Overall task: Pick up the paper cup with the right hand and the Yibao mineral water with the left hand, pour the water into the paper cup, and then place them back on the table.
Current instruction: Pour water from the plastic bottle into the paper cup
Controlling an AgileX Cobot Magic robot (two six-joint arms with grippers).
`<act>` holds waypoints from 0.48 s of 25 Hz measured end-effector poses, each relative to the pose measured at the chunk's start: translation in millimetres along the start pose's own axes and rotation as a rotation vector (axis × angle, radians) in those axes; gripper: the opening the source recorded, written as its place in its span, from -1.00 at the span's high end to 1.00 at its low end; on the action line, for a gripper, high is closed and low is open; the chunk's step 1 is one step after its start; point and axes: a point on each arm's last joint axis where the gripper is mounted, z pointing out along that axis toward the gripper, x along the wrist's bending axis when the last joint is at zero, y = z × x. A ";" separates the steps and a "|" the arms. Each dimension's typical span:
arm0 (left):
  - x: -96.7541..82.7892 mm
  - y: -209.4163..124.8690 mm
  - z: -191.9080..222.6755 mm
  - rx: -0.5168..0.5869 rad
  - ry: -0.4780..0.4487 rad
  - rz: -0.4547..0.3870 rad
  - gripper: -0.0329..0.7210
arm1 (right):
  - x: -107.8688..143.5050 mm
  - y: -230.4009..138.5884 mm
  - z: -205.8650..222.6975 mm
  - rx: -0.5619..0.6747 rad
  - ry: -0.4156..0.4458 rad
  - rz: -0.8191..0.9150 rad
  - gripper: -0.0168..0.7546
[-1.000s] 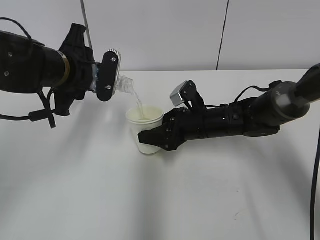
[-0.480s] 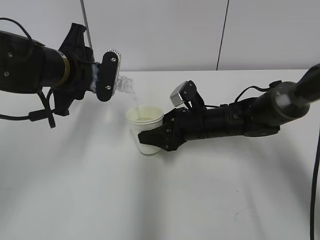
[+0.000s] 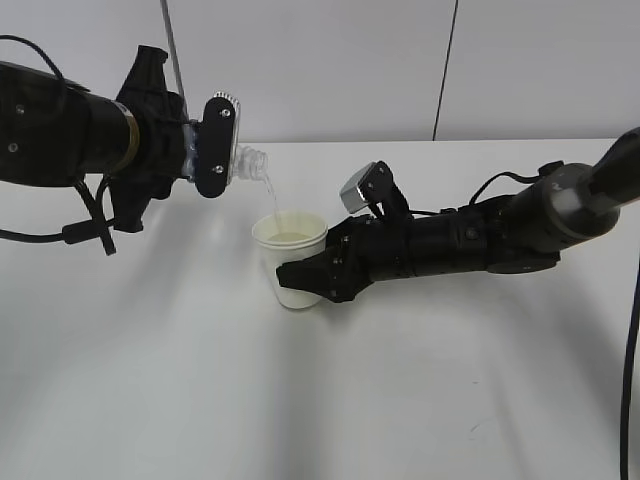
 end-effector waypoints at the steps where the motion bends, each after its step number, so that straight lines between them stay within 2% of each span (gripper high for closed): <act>1: 0.0 0.0 0.0 0.000 0.000 -0.011 -0.10 | 0.0 0.0 0.0 0.000 0.000 0.000 -0.36; 7: -0.3 0.2 0.0 -0.003 -0.003 -0.116 -0.10 | -0.1 0.2 0.0 0.000 0.000 0.000 -0.36; 12: -0.9 1.5 0.0 -0.015 -0.012 -0.329 -0.10 | -2.0 3.9 0.6 -0.007 -0.003 -0.012 -0.36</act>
